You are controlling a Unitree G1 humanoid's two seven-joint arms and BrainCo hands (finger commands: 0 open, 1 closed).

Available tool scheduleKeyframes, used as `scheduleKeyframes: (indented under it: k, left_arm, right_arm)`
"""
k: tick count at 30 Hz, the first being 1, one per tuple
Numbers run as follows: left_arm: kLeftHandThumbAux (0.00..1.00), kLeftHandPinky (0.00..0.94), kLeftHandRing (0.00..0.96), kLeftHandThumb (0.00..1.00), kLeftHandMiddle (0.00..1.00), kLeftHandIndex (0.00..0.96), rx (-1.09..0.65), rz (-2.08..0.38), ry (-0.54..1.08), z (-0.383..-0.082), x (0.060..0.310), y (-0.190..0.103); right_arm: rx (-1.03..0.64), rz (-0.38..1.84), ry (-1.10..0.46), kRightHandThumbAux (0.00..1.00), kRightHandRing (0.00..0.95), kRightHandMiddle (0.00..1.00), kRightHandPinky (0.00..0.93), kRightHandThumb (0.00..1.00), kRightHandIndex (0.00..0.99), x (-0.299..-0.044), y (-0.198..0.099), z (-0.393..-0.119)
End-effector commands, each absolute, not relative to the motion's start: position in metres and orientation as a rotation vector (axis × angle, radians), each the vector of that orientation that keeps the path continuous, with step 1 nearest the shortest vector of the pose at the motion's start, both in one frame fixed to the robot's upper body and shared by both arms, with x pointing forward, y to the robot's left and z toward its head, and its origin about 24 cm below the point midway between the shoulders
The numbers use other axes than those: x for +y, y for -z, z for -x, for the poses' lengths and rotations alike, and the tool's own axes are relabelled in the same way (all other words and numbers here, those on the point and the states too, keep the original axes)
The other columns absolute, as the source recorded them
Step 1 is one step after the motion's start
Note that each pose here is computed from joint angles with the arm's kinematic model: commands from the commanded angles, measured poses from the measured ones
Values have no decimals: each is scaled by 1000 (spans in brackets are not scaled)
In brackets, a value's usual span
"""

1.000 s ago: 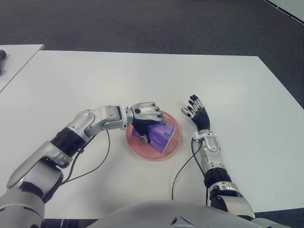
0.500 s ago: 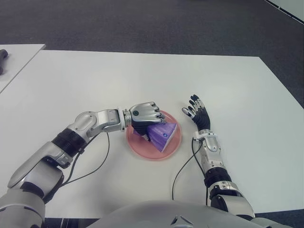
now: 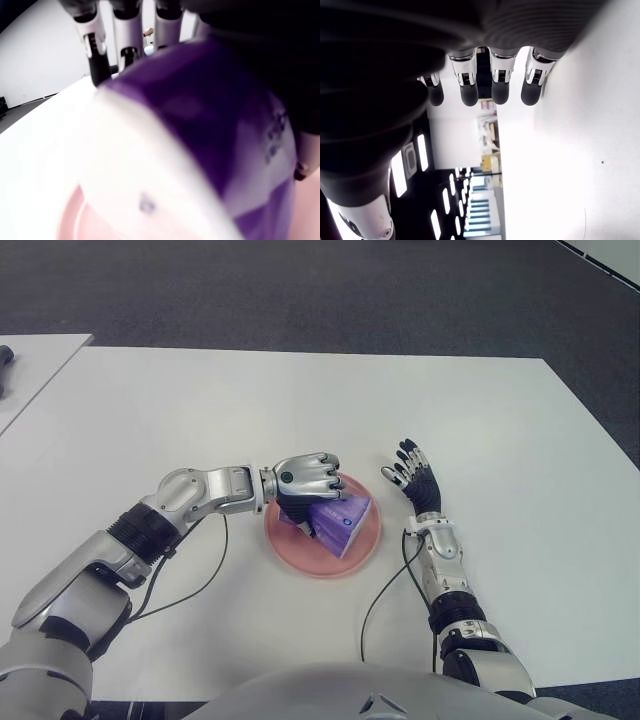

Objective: Put the tissue paper into the plate.

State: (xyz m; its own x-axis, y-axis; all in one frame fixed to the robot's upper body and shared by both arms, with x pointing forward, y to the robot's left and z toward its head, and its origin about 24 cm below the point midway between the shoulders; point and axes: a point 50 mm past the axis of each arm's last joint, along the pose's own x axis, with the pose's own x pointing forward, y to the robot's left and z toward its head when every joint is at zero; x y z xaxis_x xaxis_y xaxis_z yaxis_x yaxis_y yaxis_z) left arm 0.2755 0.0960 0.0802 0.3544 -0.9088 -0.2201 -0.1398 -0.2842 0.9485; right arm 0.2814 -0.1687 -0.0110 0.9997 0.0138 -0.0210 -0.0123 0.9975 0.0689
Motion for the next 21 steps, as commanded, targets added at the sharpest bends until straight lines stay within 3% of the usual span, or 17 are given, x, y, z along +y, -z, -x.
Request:
scheduleKeyframes:
  k: [1,4,11,21]
  left_arm:
    - [506,34,61,38,99,72,-808,-1772,1121,-270,109,-59]
    - [419,11,20,12,34,24,-774,-1754,1119,-268,110,-59]
    - [290,0,1,4,2,1,-810,-1647,1021,-265,114,-57]
    - [223,0,0,16,0,0,-868,-1599,961,-265,114,-57]
  right_arm:
    - [163,-95,9,749,58,50,93,95,19,-169,38,-264]
    - [162,-95,9,749,58,50,93,95,19,-169,38,-264]
    - [161,-95,9,749,58,50,93,95,19,-169,38,-264]
    - [160,-95,9,749,58,50,93,95,19,-169,38,-264]
